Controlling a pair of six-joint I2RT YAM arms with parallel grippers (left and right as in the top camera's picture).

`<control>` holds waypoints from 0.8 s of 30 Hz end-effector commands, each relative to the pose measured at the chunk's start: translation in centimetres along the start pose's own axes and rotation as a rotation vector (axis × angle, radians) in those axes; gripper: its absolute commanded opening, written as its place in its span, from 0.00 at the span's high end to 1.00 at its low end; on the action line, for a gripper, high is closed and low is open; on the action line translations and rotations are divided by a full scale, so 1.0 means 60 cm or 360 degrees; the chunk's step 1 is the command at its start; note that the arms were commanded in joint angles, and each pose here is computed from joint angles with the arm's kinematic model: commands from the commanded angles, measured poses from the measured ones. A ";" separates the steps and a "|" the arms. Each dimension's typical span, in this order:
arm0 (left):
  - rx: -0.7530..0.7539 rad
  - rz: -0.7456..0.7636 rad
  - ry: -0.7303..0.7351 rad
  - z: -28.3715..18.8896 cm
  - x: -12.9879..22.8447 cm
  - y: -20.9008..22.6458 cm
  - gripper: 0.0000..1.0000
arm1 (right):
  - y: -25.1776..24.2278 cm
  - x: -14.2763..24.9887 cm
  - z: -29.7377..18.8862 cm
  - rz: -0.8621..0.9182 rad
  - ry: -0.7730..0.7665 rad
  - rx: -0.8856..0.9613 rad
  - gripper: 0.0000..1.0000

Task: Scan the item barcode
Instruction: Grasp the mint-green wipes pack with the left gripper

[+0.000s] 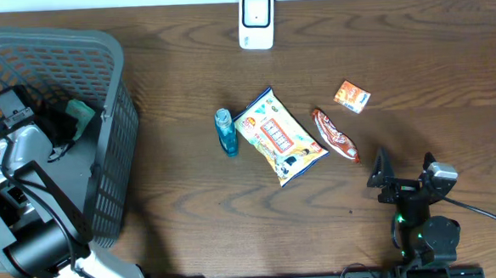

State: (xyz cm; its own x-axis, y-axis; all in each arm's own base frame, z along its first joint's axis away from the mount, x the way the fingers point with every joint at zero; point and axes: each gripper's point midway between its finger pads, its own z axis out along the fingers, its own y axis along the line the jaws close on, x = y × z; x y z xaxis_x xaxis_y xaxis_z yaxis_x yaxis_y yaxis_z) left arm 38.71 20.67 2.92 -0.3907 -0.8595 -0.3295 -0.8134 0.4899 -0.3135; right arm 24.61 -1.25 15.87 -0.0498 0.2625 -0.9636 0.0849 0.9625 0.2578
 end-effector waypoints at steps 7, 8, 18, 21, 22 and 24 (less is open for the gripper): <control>0.0037 0.0011 0.0112 -0.070 0.046 0.012 0.93 | 0.004 0.002 0.000 -0.0022 0.0001 -0.0012 0.01; 0.0069 0.0011 0.0054 -0.096 0.034 0.005 0.93 | 0.004 0.002 0.000 -0.0022 0.0001 -0.0012 0.01; 0.0398 0.0035 -0.0526 -0.375 -0.020 -0.044 0.93 | 0.004 0.002 0.000 -0.0022 0.0001 -0.0012 0.01; 0.0634 0.0053 -0.0662 -0.474 0.000 -0.069 0.93 | 0.004 0.002 0.000 -0.0022 0.0001 -0.0012 0.01; 0.0732 0.0076 -0.0682 -0.502 0.011 -0.081 0.93 | 0.004 0.002 0.000 -0.0022 0.0001 -0.0012 0.01; 0.0950 0.0130 -0.0705 -0.561 0.043 -0.108 0.93 | 0.004 0.002 0.000 -0.0022 0.0001 -0.0012 0.01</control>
State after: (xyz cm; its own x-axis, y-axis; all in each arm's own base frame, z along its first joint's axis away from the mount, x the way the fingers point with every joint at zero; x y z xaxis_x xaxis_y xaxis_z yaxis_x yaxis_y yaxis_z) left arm 29.51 14.47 29.35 -0.1448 -0.7421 -0.6545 -0.5513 0.6098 -0.5694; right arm 24.61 -1.24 15.87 -0.0495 0.2625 -0.9636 0.0844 0.9625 0.2579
